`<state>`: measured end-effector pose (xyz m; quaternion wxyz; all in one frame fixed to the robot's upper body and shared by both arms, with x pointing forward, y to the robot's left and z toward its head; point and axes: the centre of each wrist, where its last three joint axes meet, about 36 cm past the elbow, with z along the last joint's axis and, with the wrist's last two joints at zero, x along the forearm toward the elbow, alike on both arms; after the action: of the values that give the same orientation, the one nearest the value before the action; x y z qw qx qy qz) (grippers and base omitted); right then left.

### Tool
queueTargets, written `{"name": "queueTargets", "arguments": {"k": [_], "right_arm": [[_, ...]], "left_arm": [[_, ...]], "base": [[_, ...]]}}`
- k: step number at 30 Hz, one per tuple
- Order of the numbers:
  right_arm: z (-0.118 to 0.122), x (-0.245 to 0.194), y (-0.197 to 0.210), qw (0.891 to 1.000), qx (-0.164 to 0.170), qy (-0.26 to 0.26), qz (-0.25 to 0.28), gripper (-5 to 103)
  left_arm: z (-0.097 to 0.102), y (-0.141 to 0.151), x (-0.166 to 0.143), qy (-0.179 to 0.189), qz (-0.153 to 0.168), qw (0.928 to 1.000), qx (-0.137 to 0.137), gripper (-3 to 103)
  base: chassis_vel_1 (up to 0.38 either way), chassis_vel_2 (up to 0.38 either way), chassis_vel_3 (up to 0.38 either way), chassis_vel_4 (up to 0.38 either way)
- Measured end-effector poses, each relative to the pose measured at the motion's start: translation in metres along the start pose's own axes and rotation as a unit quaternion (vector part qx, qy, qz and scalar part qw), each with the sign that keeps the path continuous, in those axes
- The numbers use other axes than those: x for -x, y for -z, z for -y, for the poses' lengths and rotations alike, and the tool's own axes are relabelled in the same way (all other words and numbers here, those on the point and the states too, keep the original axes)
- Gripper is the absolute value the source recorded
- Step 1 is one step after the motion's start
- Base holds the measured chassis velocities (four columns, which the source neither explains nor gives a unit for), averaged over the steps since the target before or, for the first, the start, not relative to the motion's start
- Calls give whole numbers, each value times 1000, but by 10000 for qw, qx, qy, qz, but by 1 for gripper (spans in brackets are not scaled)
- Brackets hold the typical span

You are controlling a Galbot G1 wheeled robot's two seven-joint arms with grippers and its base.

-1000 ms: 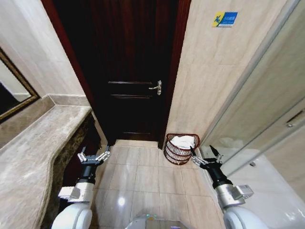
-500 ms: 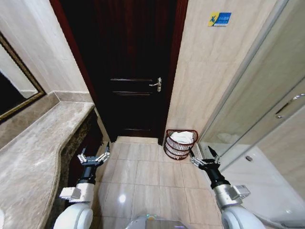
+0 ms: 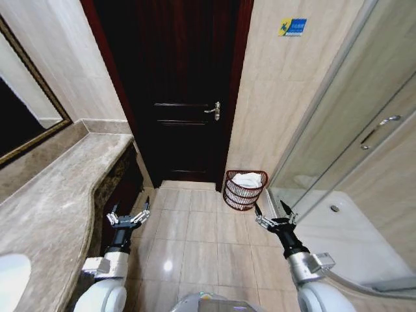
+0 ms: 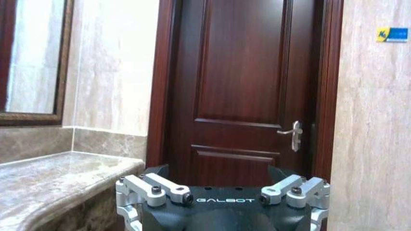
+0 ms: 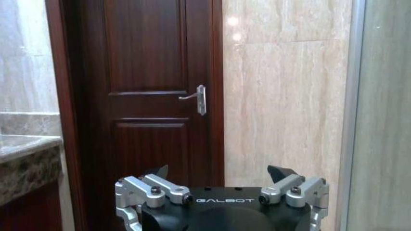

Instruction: Discard the used towel into the hamper.

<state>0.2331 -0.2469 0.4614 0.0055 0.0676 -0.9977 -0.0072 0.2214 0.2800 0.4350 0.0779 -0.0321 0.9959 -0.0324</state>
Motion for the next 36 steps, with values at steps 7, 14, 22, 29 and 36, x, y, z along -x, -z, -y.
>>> {"name": "queueTargets", "arguments": {"k": [7,14,22,29,36], "right_arm": [[-2,-1,1,10000,-28,-17,9,100],[-5,-2,2,10000,-46,-29,32,100],[-8,-2,1,10000,-60,3,28,100],[-6,-1,-5,10000,-81,-10,54,100],[-5,-2,-1,9999,-21,-27,128,100]], "left_arm": [[0,0,0,49,16,10000,-13,100],[2,4,-1,4,22,10000,-16,100],[2,4,0,-16,16,10000,-64,100],[3,3,2,-40,3,9998,-200,100],[5,3,-1,7,-54,9997,-253,100]], "base": [[135,-133,-127,118],[113,-116,-118,113],[135,-132,-126,135],[124,-136,-128,116],[50,-52,-43,71]]}}
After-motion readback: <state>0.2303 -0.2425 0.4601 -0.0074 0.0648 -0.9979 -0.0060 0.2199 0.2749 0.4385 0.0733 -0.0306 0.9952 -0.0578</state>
